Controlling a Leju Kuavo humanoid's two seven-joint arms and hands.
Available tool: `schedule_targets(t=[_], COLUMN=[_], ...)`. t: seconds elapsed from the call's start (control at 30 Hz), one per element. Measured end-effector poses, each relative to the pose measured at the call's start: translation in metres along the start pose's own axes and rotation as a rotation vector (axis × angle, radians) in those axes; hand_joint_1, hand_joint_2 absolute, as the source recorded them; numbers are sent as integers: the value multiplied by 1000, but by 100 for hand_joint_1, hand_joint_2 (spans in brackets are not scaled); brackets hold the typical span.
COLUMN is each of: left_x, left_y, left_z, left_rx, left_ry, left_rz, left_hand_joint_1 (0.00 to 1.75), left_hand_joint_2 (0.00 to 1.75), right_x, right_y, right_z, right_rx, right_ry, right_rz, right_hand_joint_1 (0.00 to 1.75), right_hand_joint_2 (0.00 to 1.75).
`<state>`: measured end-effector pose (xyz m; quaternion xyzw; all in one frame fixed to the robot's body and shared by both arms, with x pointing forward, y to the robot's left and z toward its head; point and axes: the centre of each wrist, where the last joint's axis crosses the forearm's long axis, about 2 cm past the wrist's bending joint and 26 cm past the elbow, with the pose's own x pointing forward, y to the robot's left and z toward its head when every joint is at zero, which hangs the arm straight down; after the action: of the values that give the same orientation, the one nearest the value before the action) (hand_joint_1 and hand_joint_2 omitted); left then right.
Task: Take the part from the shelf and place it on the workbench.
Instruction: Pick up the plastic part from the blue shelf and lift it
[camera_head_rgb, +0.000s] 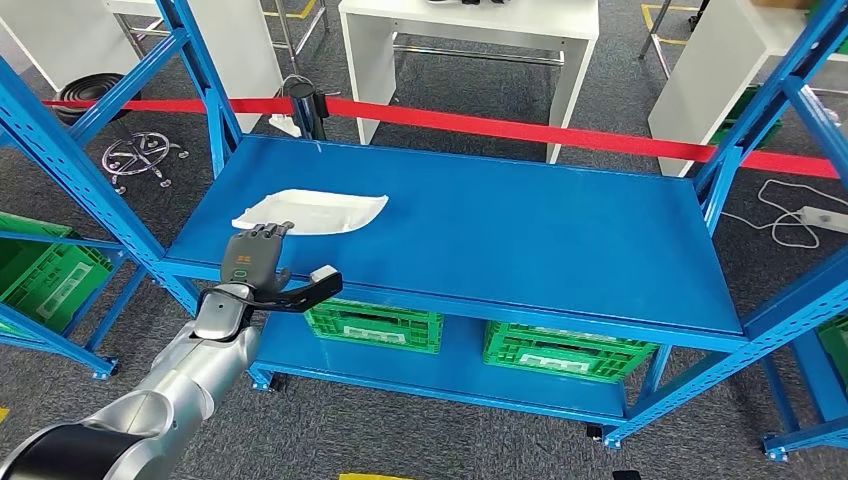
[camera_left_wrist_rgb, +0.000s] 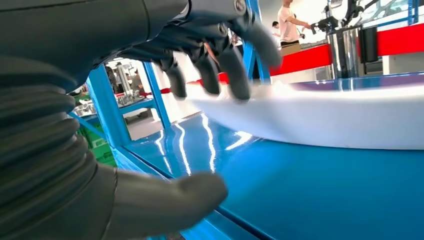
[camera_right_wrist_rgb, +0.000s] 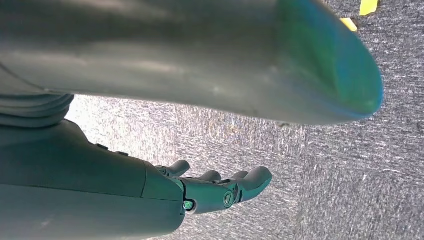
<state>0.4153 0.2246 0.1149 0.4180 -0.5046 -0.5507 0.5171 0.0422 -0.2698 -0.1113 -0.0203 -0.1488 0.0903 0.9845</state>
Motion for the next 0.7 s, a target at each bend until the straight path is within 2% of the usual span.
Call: schedule_targets(t=[0.13, 0.27, 0.43, 0.57, 0.7], left_x=[-4, -9, -12, -11, -10], left_y=[6, 29, 66, 87, 94], left_z=[-4, -16, -30, -37, -38], left_rx=[-119, -196, -177, -134, -96], left_ry=[-145, -287, -405, -440, -458], left_rz=[120, 220, 254, 248, 246], left_hand_joint_1=[0, 0, 0, 0, 0], left_hand_joint_2=[0, 0, 0, 0, 0], right_x=[0, 0, -1, -1, -2], right_y=[0, -1, -1, -1, -2], right_z=[0, 0, 0, 0, 0], right_rx=[13, 15, 13, 10, 6], right_ry=[4, 22, 38, 41, 30], right_rz=[-5, -15, -37, -54, -63], right_hand_joint_1=[0, 0, 0, 0, 0], right_hand_joint_2=[0, 0, 0, 0, 0])
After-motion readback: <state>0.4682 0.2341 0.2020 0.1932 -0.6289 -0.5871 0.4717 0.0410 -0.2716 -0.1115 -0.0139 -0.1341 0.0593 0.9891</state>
